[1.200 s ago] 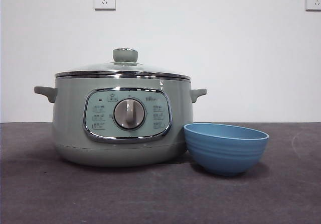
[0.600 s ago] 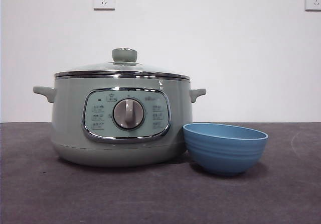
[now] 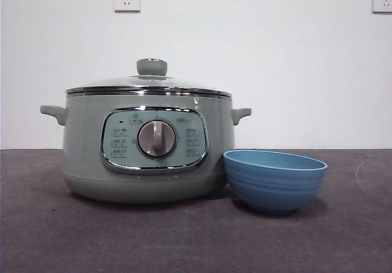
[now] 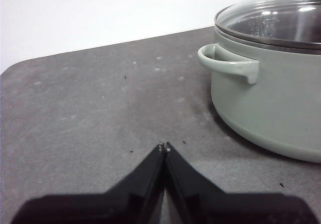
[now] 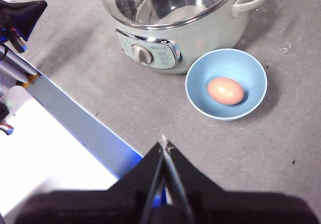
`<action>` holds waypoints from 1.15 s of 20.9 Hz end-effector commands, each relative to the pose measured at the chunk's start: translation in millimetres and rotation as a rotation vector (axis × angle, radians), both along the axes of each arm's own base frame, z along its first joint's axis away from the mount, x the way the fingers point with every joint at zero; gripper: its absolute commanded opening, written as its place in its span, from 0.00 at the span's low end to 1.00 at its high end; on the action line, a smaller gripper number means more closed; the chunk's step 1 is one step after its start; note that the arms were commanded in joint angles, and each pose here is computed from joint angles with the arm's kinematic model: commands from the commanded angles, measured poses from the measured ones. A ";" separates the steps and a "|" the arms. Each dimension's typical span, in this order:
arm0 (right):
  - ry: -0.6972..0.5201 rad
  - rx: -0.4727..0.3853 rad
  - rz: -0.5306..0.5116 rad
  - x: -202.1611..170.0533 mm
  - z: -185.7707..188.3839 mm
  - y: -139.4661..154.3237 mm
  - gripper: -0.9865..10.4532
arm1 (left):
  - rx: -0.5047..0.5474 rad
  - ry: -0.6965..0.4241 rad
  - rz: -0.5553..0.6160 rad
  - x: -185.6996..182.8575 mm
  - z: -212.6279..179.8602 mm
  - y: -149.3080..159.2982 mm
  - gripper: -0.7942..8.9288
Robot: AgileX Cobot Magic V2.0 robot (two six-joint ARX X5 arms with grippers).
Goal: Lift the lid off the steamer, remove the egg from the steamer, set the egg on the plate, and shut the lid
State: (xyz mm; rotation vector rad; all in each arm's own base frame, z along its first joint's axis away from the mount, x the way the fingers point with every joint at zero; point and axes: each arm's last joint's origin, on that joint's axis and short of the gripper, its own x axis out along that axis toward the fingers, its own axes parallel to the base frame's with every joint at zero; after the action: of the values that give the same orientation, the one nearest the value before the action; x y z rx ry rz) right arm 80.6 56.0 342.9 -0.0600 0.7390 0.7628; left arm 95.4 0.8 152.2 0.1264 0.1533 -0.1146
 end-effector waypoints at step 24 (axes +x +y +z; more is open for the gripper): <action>-0.758 0.140 -0.294 -3.1 -72.6 -38.4 0.09 | -0.014 0.010 0.007 0.6 -4.3 0.4 0.08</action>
State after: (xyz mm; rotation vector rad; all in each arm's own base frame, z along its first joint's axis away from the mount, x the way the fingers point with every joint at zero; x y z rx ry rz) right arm 73.0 17.7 285.3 -0.0970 -0.0241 0.4619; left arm 95.4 0.8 152.2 0.1192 0.1538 -0.1133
